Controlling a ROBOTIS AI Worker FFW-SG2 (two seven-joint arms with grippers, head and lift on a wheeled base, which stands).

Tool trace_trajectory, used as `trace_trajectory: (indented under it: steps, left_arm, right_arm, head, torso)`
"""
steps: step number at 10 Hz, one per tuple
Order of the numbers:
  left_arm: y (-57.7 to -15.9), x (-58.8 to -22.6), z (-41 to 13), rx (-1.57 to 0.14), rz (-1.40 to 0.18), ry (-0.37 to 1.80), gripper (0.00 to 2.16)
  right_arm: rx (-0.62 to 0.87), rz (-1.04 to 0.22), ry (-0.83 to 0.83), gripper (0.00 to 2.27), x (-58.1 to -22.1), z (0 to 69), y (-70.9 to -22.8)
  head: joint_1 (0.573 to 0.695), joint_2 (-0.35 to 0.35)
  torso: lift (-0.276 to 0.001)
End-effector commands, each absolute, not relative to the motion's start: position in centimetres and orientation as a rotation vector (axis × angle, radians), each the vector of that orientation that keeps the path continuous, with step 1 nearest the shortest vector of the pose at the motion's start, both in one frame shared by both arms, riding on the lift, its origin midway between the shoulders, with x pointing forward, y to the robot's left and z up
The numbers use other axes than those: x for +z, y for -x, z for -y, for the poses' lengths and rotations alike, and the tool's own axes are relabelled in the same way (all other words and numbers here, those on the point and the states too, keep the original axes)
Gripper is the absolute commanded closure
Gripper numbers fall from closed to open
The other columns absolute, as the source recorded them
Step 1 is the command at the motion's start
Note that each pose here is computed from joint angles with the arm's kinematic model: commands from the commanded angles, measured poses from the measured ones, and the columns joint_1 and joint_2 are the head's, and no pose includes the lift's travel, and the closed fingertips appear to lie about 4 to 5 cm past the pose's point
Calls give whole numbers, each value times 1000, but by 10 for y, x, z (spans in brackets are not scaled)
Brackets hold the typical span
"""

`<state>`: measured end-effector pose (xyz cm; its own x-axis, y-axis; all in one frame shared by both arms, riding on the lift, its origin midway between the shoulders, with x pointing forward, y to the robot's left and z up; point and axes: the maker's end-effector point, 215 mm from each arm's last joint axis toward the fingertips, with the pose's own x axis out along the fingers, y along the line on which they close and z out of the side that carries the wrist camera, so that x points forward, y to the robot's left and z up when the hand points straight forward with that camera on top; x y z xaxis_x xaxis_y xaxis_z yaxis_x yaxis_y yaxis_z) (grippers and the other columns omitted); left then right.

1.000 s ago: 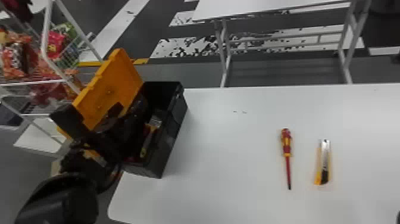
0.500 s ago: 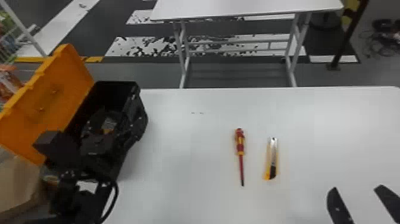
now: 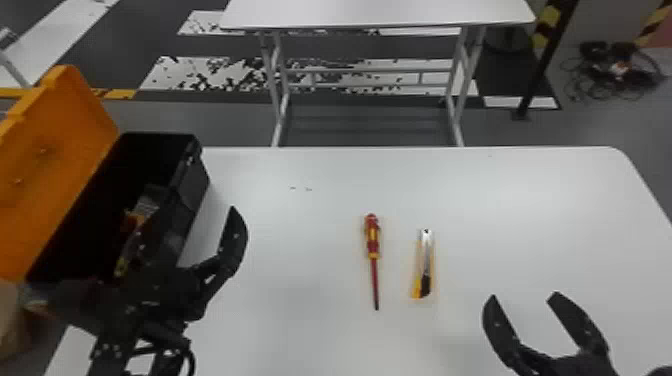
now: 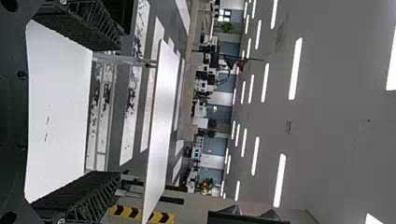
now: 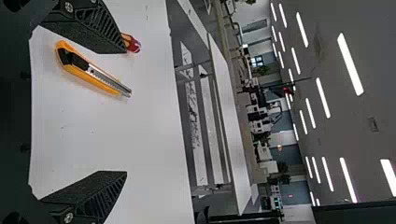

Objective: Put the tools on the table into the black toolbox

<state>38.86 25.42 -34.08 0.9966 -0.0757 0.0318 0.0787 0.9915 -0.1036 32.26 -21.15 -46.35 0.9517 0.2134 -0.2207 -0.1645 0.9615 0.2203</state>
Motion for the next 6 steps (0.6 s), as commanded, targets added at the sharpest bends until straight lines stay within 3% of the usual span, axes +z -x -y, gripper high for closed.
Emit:
trace_trajectory:
  steps: [1,6]
  left_arm:
    - [-381,-350,-242,-99,22,111,33]
    - [-377,-361,-231,-133,18,95,36]
  right_arm:
    - [208,-329,-215,90,-477,193,-328]
    - [227,-479,-171,93,-495,144,-352]
  head:
    - [695,68]
    - [695,110]
  torso:
    - [-75]
    - [-75]
